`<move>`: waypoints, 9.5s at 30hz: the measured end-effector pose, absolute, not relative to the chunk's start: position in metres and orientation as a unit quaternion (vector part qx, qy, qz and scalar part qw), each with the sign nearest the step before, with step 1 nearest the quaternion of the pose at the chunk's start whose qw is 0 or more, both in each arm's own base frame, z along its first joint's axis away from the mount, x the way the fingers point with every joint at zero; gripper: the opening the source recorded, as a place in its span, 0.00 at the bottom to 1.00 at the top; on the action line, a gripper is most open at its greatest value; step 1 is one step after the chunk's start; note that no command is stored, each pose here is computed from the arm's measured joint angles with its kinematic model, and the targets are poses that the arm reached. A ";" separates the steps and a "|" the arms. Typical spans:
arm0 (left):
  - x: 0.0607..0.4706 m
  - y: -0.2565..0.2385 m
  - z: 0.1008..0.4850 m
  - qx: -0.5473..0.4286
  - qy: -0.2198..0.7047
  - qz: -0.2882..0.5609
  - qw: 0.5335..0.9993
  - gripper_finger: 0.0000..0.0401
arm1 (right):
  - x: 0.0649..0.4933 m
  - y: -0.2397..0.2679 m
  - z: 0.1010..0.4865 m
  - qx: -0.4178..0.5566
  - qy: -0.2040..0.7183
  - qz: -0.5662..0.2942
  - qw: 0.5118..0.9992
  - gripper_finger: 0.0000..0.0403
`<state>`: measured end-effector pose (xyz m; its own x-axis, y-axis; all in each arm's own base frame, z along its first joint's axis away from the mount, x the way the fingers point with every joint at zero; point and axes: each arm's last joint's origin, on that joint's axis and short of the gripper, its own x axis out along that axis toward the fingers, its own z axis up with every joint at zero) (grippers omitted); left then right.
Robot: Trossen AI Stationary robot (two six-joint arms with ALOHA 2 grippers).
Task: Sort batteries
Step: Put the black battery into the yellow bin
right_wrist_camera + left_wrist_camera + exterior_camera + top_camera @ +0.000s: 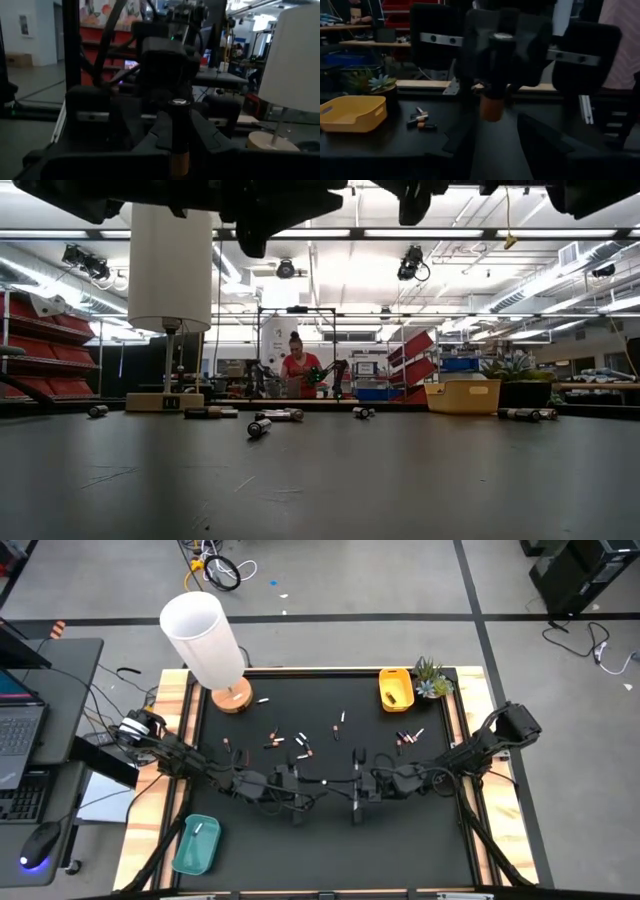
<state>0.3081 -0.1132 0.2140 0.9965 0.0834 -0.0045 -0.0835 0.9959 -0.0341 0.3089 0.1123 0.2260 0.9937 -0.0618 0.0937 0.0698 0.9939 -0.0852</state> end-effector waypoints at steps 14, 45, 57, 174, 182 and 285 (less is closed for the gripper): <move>0.312 -0.102 0.225 0.000 -0.050 0.048 0.998 0.13 | 0.309 0.112 0.228 -0.017 -0.052 -0.026 0.998 0.08; 0.168 -0.154 0.236 -0.250 0.370 -0.029 0.894 0.13 | 0.279 0.148 0.226 -0.032 -0.007 -0.095 0.995 0.41; 0.146 -0.168 0.231 -0.274 0.382 -0.001 0.883 0.13 | 0.263 0.147 0.218 -0.012 -0.050 -0.097 0.994 0.39; 0.325 -0.071 0.208 -0.023 0.104 0.048 0.993 0.46 | 0.207 -0.236 0.154 0.258 0.535 -0.436 0.676 0.09; 0.325 -0.071 0.208 -0.022 0.105 0.048 0.993 0.46 | 0.206 -0.237 0.156 0.263 0.527 -0.440 0.678 0.36; 0.229 0.029 0.152 0.026 0.531 0.178 0.828 0.28 | 0.245 0.132 0.178 -0.028 0.069 -0.235 0.969 0.15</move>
<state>0.2291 0.0294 0.1522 0.3727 0.3220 -0.8703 -0.2661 0.9356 0.2322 0.2450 0.1321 0.1778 0.8798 -0.4600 -0.1200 0.4523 0.8876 -0.0867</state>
